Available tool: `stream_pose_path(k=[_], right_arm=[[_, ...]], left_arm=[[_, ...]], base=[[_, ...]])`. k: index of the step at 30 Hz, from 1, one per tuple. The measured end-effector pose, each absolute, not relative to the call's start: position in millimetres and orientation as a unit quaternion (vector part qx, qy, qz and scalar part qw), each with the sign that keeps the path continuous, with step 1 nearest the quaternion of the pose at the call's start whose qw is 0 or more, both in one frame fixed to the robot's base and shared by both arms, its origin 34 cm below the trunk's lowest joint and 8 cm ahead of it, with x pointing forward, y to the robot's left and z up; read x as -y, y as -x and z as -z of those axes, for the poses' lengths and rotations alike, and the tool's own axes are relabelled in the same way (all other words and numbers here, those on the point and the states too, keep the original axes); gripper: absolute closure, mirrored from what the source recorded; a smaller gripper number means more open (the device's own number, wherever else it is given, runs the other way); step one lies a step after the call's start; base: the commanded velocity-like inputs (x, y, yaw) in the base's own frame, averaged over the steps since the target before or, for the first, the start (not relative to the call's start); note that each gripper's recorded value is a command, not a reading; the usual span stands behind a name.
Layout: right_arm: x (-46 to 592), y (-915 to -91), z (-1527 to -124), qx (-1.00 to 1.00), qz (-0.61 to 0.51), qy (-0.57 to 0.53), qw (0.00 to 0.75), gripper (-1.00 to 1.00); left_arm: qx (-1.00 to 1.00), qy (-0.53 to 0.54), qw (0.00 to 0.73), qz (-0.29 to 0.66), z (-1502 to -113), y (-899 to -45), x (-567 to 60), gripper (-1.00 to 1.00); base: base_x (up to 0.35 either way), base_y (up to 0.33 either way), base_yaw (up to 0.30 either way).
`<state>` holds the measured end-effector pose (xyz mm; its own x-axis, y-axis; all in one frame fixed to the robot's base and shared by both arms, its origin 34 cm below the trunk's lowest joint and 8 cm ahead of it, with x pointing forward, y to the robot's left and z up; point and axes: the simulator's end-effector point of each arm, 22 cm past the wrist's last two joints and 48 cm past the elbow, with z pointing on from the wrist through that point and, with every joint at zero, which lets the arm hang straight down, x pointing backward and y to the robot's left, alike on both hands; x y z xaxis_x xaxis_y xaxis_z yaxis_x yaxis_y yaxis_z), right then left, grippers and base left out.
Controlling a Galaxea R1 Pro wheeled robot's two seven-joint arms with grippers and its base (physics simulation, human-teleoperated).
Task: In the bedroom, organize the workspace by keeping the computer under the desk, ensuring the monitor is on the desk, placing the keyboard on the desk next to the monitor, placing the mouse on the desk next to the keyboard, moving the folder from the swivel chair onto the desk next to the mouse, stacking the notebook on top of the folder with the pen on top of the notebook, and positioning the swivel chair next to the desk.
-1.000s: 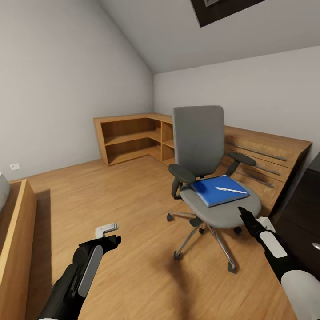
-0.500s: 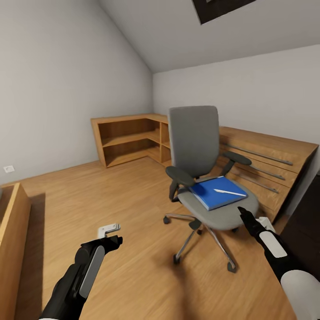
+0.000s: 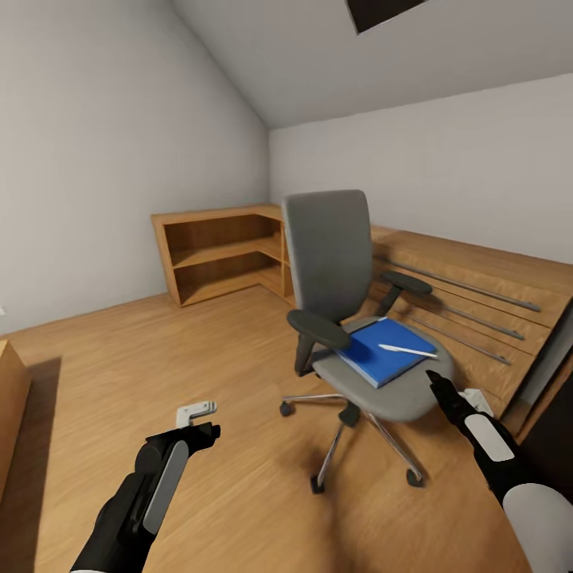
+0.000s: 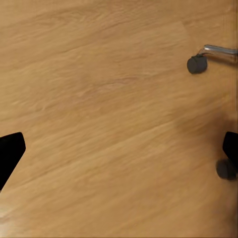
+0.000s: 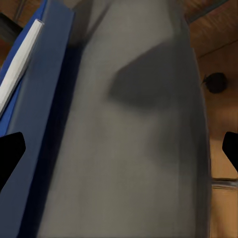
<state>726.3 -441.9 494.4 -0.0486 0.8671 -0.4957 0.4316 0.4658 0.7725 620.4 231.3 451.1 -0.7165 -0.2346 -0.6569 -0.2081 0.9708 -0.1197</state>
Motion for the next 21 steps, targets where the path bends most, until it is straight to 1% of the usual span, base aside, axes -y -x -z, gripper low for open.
stream_pose_path(k=[5,10,12,17,21], right_arm=[[442.2,-726.2,-494.4,-0.692,-0.215,-0.469,0.505,-1.00],[443.4,-725.9,-494.3,-0.692,-0.213,-0.469,0.506,-1.00],[441.3,-726.5,-494.0,-0.691,-0.216,-0.470,0.505,-1.00],[440.5,-726.9,-494.1,-0.691,-0.218,-0.470,0.505,-1.00],[442.4,-726.3,-494.2,-0.692,-0.214,-0.469,0.506,-1.00]], left_arm=[[-0.926,0.112,0.361,0.018,-452.4,-621.6,-226.7,-1.00],[-0.926,0.111,0.362,0.018,-452.7,-621.8,-226.3,-1.00],[-0.926,0.111,0.361,0.018,-452.4,-621.8,-226.2,-1.00],[-0.926,0.111,0.361,0.018,-452.2,-621.8,-226.6,-1.00],[-0.926,0.111,0.361,0.018,-452.4,-621.8,-226.6,-1.00]], base=[[0.304,0.009,0.000],[0.284,0.114,0.000],[0.133,0.053,0.000],[0.027,0.015,0.000],[0.094,0.136,0.000]])
